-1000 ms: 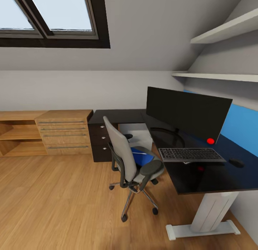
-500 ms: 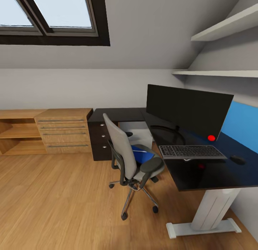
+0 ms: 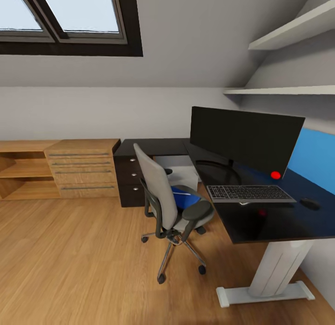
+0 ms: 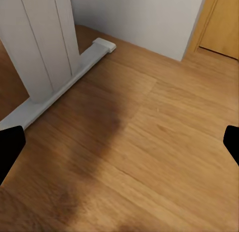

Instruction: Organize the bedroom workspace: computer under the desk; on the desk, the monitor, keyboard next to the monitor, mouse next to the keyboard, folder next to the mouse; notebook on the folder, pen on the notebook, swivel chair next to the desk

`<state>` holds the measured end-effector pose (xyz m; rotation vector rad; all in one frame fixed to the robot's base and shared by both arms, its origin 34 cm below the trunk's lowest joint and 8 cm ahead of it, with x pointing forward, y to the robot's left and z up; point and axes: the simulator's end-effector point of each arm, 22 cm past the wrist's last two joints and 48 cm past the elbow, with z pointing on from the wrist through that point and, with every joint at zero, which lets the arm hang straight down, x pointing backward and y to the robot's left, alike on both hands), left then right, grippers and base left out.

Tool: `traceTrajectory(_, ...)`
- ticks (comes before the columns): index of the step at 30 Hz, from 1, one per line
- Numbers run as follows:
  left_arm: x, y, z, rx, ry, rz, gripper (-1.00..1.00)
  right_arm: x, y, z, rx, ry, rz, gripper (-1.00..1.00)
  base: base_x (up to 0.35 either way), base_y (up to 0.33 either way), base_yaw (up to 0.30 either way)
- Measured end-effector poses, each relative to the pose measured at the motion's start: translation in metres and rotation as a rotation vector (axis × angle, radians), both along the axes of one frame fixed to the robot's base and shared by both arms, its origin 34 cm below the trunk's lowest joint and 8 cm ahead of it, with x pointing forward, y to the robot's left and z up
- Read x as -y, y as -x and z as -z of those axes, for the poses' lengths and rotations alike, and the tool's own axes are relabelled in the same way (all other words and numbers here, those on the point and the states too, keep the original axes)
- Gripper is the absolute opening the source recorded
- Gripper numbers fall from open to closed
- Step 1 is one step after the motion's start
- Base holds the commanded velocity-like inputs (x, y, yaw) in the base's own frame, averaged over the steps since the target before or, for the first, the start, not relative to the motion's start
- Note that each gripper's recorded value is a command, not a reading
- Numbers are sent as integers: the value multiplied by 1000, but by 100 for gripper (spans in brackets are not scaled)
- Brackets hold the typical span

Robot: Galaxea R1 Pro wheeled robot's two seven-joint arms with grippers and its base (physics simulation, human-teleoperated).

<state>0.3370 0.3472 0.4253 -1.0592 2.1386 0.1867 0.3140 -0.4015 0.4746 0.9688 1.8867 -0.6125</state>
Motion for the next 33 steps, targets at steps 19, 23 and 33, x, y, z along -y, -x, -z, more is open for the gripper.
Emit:
traceTrajectory(19, 0, 5, 38, 0, 0, 0, 100, 0, 5, 38, 1, 0, -2, 100, 0, 0, 0)
traceTrajectory(23, 0, 7, 46, -1, 0, 1, 100, 0, 6, 46, 1, 0, -3, 100, 0, 0, 0)
traceTrajectory(33, -3, 3, 62, 22, -12, 13, 100, -21, -8, 69, 17, -23, -143, 100, 0, 0, 0)
